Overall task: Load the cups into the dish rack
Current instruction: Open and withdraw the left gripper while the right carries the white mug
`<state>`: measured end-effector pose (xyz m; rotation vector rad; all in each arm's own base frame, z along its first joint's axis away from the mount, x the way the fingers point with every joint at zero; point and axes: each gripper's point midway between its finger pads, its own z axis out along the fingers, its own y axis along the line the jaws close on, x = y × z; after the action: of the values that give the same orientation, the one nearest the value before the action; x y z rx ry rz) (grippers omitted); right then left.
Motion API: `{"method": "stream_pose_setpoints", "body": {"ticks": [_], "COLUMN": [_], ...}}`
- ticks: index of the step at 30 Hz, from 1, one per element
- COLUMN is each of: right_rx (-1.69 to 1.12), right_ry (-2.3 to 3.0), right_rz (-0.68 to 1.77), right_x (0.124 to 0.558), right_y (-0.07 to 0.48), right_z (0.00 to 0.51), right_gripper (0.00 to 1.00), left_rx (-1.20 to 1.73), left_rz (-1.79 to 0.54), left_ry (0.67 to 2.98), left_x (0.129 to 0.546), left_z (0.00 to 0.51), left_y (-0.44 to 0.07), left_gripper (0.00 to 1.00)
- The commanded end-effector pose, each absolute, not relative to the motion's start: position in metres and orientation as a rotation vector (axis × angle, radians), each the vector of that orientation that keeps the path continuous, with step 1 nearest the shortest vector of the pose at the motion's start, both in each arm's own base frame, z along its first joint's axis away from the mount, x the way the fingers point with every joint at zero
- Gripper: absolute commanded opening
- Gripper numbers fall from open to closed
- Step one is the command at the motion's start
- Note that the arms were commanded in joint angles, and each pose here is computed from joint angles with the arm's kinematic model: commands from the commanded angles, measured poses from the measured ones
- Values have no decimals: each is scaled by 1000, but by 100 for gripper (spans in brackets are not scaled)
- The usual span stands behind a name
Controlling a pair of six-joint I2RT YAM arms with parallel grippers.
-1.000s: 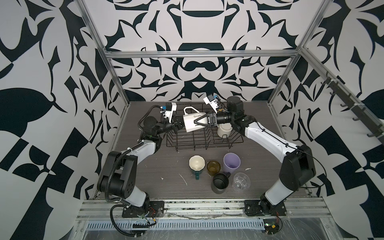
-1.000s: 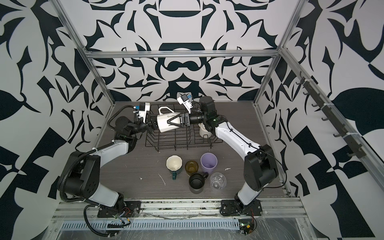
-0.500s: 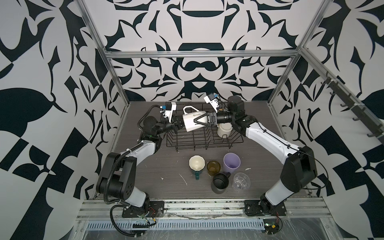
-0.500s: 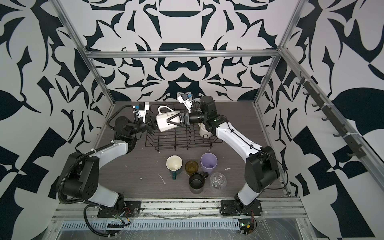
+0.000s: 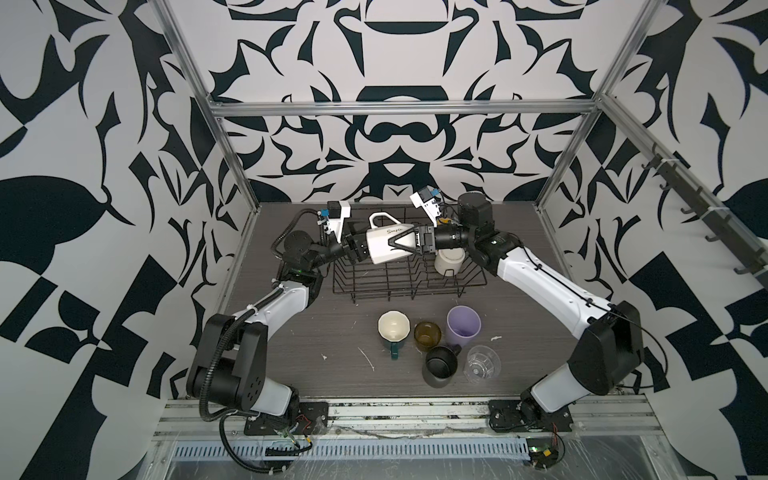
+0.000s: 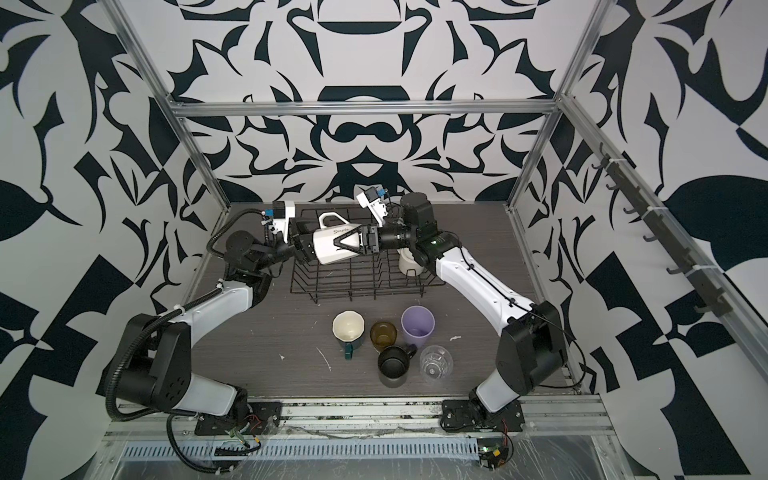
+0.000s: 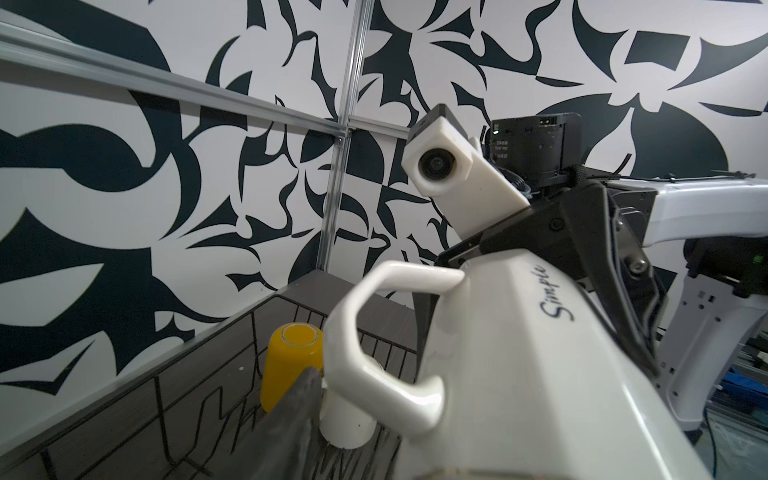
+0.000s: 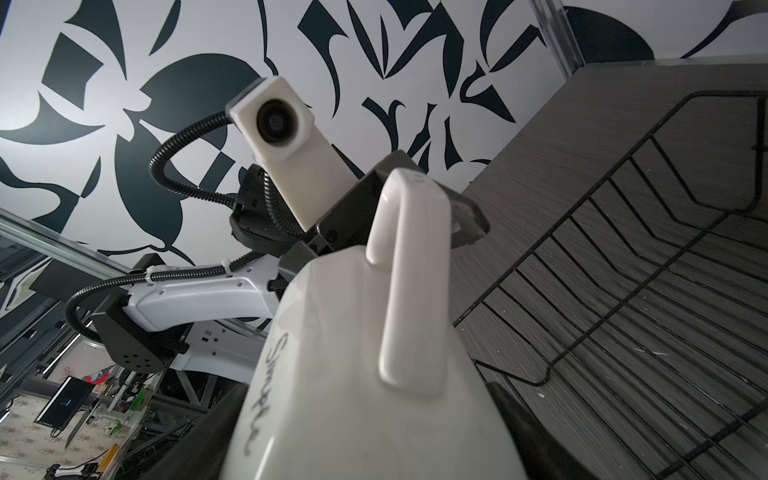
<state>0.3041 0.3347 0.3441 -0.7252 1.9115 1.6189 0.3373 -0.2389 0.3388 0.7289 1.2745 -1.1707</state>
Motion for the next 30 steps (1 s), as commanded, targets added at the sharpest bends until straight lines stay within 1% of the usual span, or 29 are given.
{"method": "stream_pose_setpoints", "body": {"ticks": [1,2,4,5,8,13,16,21,25,28,30], "right_rx": [-792,-785,-772,-766,-743,-688,-651,-620,-581,-546,-536], "right_ry": [1713,1715,1718,1721,1723,1748,1784,1876,1955,2016,2045], "right_rz": [1557,1550,1543,1539,1521,1460,1395,1217,1068,931,856], "right_x": [292,292,293,294,296,302,305,312,326,340,349], "right_y": [321,319,316,314,305,282,267,251,240,229,223], "right_z": [399,399,400,400,403,403,400,392,386,378,376], "right_gripper": [0,0,0,0,0,0,0,0,0,0,0], "left_rx": [738,737,736,733,717,672,594,418,334,269,247], "left_rz": [-1094,-1078,-1054,-1042,-997,-920,-819,-650,-611,-625,-591], "left_ry": [1247,1253,1263,1268,1279,1366,1458,1579,1584,1716,1832], "left_x": [333,333,332,332,332,335,344,353,345,346,348], "left_z": [349,348,346,346,343,342,343,352,362,359,350], "left_y": [-234,-233,-231,-230,-226,-216,-202,-170,-154,-145,-138], "left_gripper": [68,73,89,94,100,99,99,99,99,99,99]}}
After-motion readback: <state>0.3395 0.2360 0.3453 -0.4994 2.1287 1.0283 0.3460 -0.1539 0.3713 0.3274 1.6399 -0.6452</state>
